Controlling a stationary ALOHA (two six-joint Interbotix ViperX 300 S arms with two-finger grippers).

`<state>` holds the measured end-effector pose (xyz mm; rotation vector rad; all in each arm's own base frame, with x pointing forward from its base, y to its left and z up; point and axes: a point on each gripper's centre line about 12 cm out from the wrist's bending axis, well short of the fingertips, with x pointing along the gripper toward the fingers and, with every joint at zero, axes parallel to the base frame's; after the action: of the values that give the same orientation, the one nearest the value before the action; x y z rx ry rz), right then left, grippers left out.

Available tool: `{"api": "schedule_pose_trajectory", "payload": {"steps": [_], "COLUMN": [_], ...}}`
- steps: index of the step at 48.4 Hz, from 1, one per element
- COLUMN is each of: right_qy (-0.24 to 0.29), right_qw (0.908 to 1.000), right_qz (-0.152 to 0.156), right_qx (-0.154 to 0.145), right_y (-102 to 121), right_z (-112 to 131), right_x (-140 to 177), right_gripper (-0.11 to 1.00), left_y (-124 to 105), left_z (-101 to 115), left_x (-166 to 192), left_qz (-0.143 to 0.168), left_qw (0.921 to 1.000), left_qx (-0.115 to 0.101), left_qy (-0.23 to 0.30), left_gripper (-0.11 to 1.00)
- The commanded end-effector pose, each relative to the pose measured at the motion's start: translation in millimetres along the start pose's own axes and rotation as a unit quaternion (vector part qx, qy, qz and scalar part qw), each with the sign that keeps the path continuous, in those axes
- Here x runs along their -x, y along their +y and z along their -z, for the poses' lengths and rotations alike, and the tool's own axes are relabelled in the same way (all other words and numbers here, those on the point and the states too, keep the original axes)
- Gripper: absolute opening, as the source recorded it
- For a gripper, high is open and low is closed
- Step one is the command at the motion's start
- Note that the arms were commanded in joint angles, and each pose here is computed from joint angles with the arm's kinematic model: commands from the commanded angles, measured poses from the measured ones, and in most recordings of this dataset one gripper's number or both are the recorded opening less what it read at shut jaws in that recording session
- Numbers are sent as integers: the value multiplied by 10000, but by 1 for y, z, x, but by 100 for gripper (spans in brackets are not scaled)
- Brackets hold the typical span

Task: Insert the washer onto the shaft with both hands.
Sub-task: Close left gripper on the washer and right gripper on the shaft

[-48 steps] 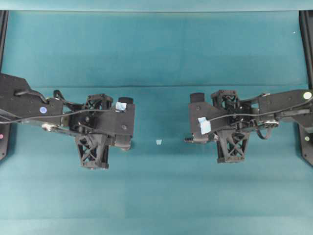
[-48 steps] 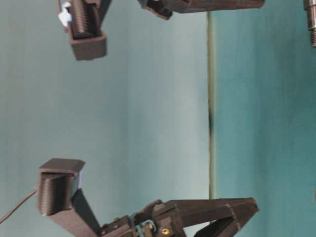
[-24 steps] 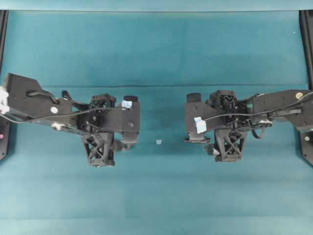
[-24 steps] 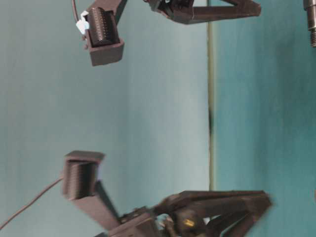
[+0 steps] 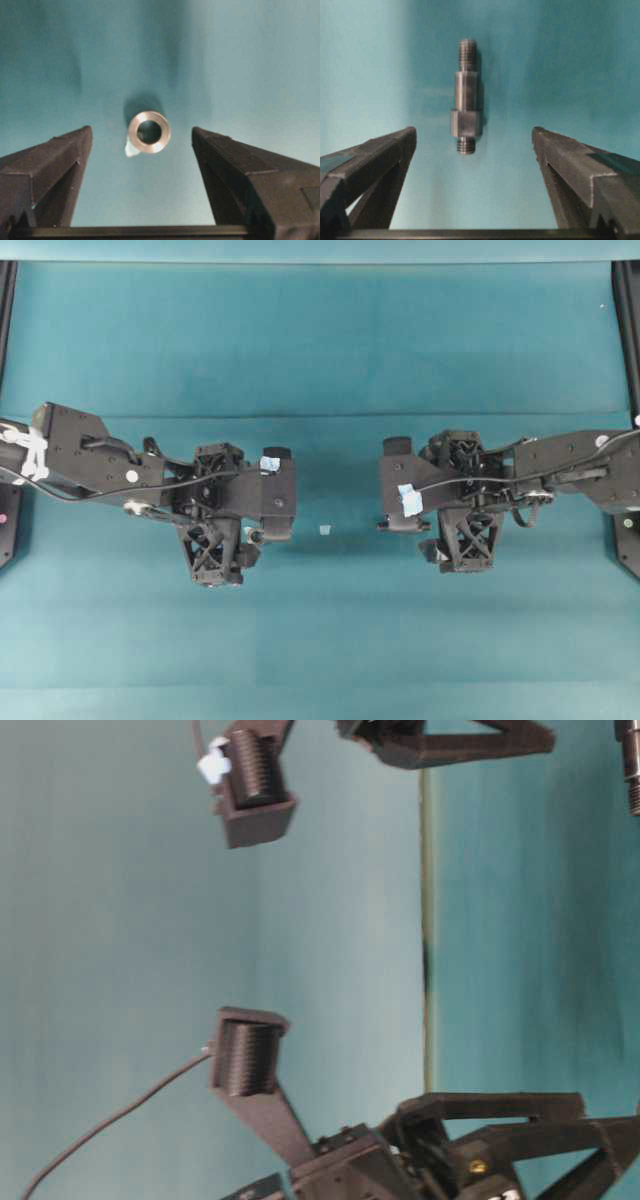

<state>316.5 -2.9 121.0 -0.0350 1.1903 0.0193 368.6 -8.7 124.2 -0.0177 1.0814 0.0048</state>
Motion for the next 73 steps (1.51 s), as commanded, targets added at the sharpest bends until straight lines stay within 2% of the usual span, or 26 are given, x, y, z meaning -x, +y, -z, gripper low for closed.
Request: {"api": "schedule_pose_trajectory", "payload": {"steps": [1, 23, 52, 56, 60, 64, 69, 73], "right_qy": [-100, 0, 8, 16, 23, 23, 30, 30], "right_qw": [9999, 10000, 10000, 10000, 10000, 10000, 10000, 9999], "right_qz": [4, 3, 11, 5, 2, 2, -3, -1], "right_qx": [17, 9, -48, -48, -70, -78, -78, -100], "right_y": [-1, -1, -3, -3, -3, -3, -2, -3], "right_z": [-3, 2, 3, 4, 4, 4, 4, 4], "right_x": [-1, -26, -31, -31, -31, -31, -31, -31], "right_gripper": [77, 77, 75, 68, 54, 41, 25, 16], "left_y": [-1, -1, -1, -1, -1, -1, -4, -7], "left_z": [-2, 4, 4, 4, 4, 5, 8, 9], "left_x": [0, -19, -22, -22, -22, -22, -23, -22], "left_qz": [1, 6, 14, 13, 16, 12, 32, 51], "left_qw": [10000, 10000, 10000, 9999, 9995, 9993, 9995, 9995], "left_qx": [-13, 1, 31, 146, 314, 376, 327, 301], "left_qy": [-46, 31, -46, -46, -45, -30, 2, 11], "left_gripper": [85, 85, 83, 80, 75, 67, 57, 47]}}
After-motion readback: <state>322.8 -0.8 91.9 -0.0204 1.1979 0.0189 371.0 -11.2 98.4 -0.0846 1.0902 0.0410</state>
